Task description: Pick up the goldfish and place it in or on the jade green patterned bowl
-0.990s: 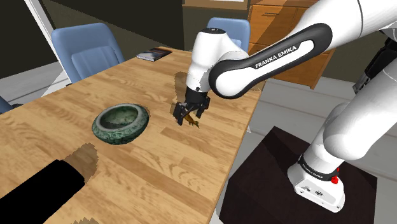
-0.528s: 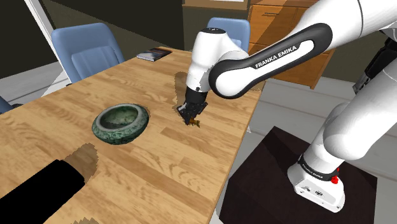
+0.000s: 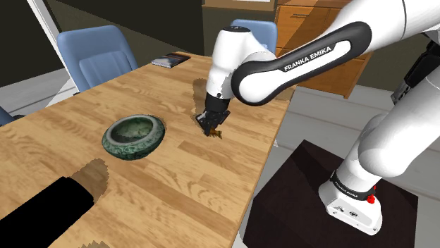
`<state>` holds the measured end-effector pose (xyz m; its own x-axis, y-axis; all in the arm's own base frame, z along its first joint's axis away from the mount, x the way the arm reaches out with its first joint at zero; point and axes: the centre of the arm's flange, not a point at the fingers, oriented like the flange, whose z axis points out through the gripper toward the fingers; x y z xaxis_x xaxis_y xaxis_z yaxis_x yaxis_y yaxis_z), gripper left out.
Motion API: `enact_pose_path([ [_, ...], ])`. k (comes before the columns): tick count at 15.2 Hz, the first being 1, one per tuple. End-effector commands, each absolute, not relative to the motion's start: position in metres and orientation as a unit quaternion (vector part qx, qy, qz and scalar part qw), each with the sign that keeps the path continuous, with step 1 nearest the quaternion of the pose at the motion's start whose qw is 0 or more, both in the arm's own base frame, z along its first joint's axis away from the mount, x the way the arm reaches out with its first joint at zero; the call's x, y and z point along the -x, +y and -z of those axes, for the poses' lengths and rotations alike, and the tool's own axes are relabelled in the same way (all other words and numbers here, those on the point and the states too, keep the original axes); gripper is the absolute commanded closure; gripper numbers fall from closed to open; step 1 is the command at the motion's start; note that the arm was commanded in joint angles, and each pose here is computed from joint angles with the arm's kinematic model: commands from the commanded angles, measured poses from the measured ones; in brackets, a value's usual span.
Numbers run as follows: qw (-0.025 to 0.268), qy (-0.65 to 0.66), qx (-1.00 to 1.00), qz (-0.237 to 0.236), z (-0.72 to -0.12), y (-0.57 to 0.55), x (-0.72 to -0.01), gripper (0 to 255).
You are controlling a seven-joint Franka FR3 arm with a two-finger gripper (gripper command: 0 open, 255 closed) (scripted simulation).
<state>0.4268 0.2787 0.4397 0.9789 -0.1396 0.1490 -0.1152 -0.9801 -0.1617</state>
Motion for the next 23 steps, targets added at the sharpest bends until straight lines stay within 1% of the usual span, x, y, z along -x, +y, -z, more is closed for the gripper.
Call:
enact_pose_path([
  [1, 0.076, 0.064, 0.992, 0.080, -0.450, 0.279, -0.426, 255],
  [23, 0.076, 0.064, 0.992, 0.080, -0.566, 0.279, -0.426, 255],
])
